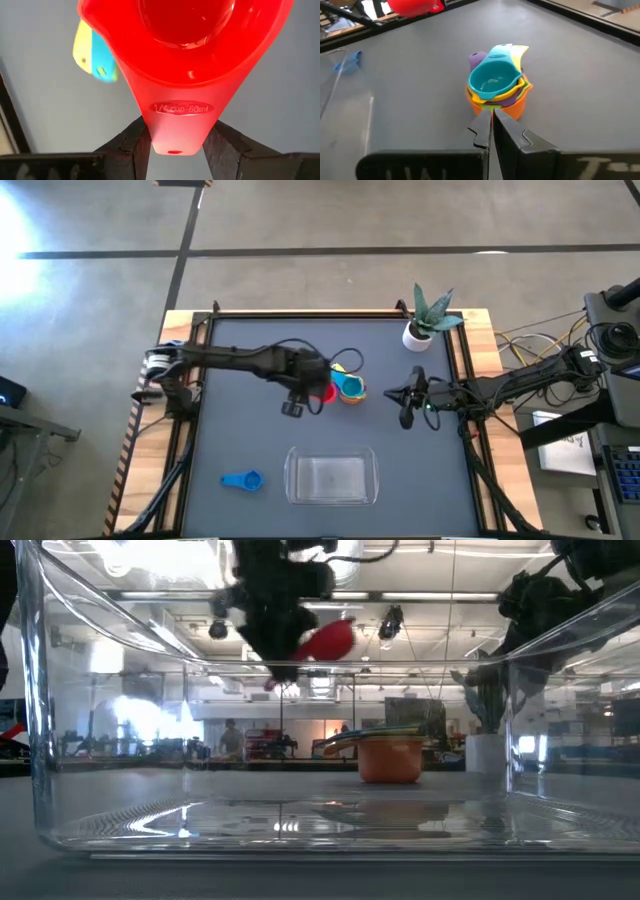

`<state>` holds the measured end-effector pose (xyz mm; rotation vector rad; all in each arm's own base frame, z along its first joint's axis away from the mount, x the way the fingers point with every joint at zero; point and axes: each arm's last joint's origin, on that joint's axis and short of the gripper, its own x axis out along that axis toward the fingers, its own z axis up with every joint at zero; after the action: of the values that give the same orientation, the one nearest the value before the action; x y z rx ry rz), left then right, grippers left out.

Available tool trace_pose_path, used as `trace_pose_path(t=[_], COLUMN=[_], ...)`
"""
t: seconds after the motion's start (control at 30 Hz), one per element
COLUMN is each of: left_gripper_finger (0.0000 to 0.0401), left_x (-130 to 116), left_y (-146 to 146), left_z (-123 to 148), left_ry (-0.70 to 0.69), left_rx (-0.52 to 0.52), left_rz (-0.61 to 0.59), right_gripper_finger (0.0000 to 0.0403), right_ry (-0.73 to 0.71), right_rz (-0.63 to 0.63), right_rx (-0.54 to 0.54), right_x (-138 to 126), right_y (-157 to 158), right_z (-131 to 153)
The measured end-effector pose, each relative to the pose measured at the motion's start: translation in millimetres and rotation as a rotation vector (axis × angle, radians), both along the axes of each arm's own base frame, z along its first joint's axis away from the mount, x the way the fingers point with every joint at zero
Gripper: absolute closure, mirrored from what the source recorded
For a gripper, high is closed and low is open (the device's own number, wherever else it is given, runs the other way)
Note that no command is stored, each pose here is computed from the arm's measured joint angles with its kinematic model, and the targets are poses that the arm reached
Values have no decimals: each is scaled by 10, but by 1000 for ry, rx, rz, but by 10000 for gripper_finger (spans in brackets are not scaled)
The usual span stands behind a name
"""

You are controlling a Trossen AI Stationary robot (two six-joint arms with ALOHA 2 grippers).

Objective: Nest measuring cups in basket
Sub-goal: Stack the red measuring cup on top of the light blue measuring cup

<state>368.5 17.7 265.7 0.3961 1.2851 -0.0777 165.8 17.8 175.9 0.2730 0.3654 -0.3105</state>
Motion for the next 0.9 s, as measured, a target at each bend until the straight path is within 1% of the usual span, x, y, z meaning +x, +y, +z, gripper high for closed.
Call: trace_pose_path(t=[0.13, 0.3, 0.5, 0.7, 0.77, 0.83, 0.9], left_gripper_finger=[271, 271, 271, 271, 260, 234, 207], left_x=[256, 511, 767, 976, 1014, 1026, 1037], left_y=[144, 300, 362, 434, 466, 495, 522], left_z=[-51, -106, -234, -301, -299, -301, -361], left_ry=[37, 95, 146, 159, 167, 193, 215], left_rx=[32, 44, 49, 49, 47, 44, 55], left_rz=[-56, -88, -133, -134, -129, -123, -113], right_gripper_finger=[394, 394, 394, 394, 394, 394, 394], right_ry=[-11, -17, -16, -18, -18, -20, -20], right_rz=[-26, -35, -35, -37, -39, -41, -43], right_rx=[33, 54, 54, 58, 63, 68, 76], right_x=[-1, -1, -1, -1, -1, -1, -2], right_y=[-3, -3, -3, -3, -3, -3, -2], right_z=[0, 0, 0, -1, -1, -1, -3])
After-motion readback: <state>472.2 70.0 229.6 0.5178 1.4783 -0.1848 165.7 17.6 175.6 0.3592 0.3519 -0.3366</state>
